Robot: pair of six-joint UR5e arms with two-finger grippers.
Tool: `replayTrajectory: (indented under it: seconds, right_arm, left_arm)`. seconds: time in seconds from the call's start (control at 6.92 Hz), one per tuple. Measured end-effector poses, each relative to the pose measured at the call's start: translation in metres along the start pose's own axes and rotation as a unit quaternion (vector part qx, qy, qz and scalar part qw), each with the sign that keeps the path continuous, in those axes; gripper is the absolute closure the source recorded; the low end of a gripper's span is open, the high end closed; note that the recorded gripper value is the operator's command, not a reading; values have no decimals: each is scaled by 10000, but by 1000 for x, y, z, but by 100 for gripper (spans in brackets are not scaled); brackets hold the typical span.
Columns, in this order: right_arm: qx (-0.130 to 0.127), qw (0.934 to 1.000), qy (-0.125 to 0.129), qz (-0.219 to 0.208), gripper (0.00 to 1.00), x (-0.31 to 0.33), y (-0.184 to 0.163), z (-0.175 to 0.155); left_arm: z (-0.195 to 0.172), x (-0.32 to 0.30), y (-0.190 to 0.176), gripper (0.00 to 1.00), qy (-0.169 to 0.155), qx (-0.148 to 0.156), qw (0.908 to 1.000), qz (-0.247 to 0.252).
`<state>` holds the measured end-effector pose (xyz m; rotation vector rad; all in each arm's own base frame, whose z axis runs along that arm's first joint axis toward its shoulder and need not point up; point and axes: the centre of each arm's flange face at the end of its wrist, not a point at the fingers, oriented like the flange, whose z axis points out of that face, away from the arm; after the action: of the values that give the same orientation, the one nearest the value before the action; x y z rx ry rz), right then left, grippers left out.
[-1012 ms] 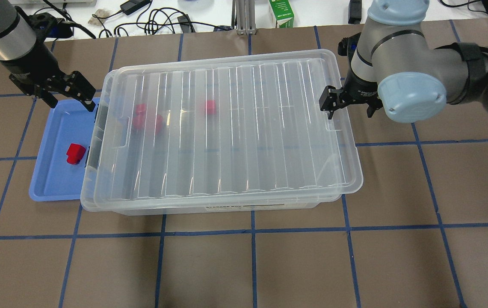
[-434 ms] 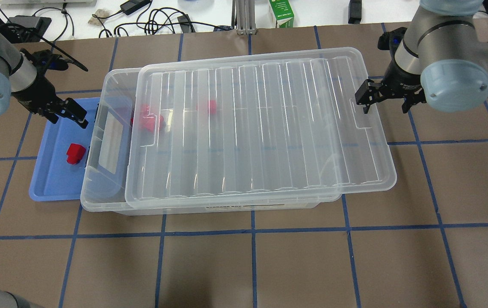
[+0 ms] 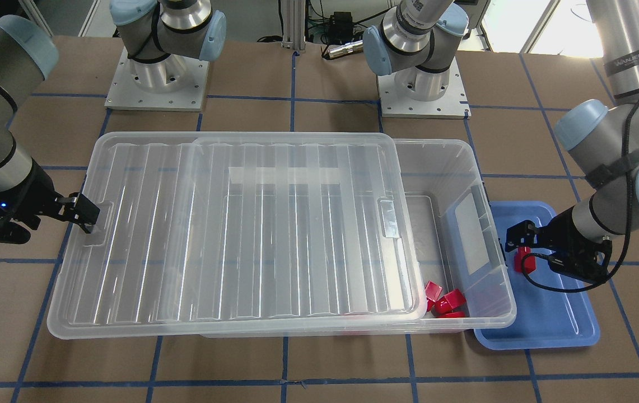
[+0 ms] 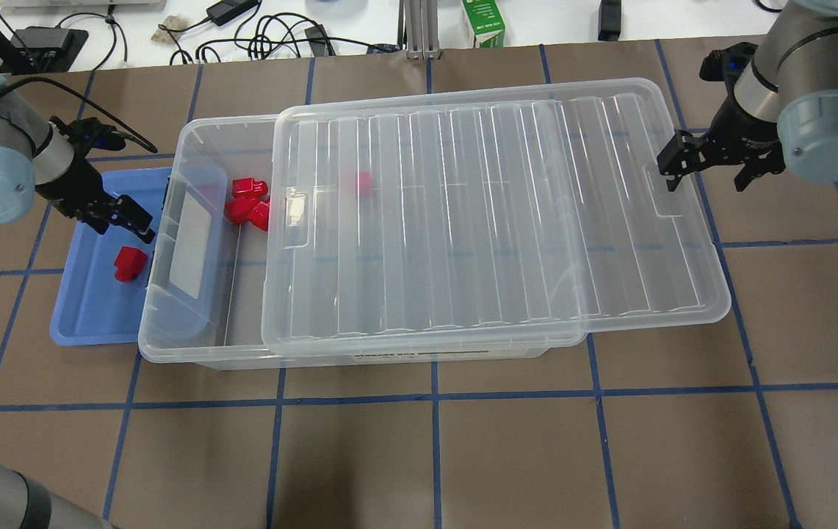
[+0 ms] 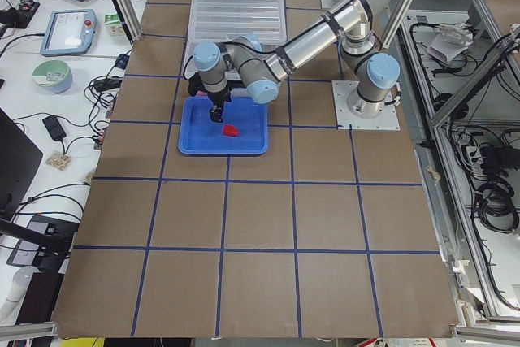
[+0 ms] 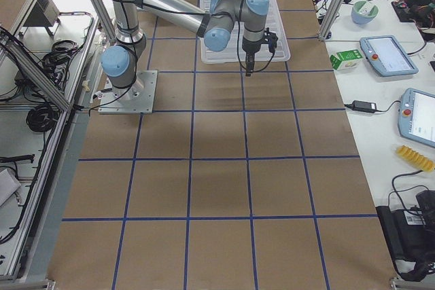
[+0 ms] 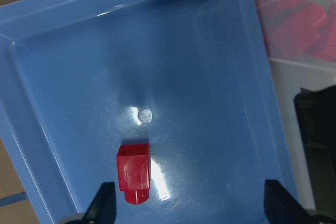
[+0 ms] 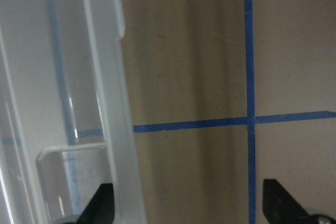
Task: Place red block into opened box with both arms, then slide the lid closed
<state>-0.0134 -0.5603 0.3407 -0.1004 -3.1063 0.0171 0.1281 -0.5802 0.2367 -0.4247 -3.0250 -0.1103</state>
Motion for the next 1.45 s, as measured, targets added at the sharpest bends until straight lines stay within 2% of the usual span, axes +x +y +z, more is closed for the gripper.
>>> replayTrajectory:
  seconds: [0.43,0.58,0.72,0.87,1.01,1.16,1.3,1.45]
  right_arm:
    - [6,9999,73,69,0,23,-1,-2]
    - [10,9999,95,55,0,27,0,-3]
    - [13,9999,120,67,0,31,0,-4]
    - [10,9998,151,104,0,37,0,-4]
    - [19,9998,169,131,0,41,1,-6]
    - [67,9997,178,142,0,41,3,-13]
    - [165,9996,175,142,0,37,7,-27]
    - [292,9994,136,91,0,25,12,-56]
  left_arm:
    - [41,-11,23,1,41,-67,9991,-409]
    - [47,-12,23,8,-9,-21,9986,-531]
    - [52,-15,22,21,-67,29,9984,-563]
    - [57,-16,21,56,-118,75,9981,-594]
    - [60,-18,20,83,-173,121,9978,-621]
    - [61,-19,19,97,-240,150,9977,-617]
    - [58,-20,18,99,-300,167,9975,-615]
    - [53,-19,18,99,-342,186,9974,-614]
